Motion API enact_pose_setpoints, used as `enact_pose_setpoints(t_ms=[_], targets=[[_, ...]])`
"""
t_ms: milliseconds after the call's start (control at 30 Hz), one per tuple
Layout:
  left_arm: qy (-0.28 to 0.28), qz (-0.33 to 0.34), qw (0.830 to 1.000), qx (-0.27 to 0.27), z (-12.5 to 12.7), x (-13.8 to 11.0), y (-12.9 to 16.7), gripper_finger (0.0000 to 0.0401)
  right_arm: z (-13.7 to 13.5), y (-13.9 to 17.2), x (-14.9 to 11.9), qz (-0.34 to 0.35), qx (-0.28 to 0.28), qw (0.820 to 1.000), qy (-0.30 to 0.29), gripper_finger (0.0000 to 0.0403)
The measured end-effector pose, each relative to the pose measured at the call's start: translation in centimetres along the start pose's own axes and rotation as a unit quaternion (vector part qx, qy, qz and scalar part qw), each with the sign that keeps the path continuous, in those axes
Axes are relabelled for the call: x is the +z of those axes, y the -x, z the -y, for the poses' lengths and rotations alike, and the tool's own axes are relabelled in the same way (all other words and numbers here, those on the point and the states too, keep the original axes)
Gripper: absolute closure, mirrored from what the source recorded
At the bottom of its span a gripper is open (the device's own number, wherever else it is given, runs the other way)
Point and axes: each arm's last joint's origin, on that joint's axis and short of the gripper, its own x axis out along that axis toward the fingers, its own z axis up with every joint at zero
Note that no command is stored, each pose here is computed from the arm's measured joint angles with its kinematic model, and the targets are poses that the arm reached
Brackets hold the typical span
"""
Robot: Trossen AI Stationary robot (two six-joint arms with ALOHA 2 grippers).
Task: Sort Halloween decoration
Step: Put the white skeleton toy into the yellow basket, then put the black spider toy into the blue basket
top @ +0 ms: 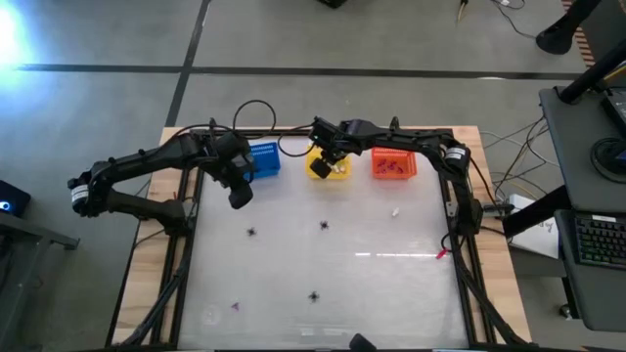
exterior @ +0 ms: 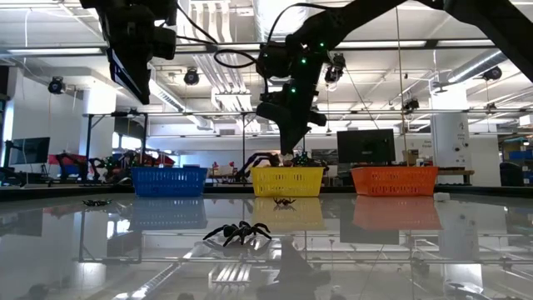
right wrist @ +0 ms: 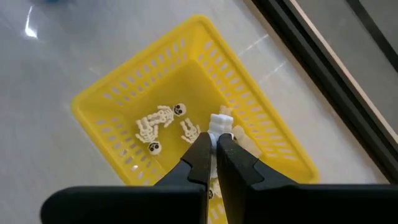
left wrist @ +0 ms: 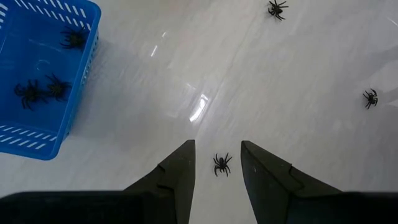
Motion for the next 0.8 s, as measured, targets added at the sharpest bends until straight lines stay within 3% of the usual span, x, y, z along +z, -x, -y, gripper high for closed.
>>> enact_pose_setpoints(t_ms=[200,533,800], targets=[[0.0,0.0,1.0,0.0,0.01,0.0,0.0,0.029,0.0,0.0,-0.01,-0.001,0.0,1.0,-0.007,0.0385],[0.0,0.0,1.0,0.0,0.0,0.0,0.0,0.029,0.28,-0.05,0.06,0.001,-0.005,1.0,0.026,0.0295],[0.0,0.0,1.0,0.0,0.01,0.01,0.0,0.029,0.25,-0.04,0.14,0.005,-0.004,1.0,0.029,0.0277]])
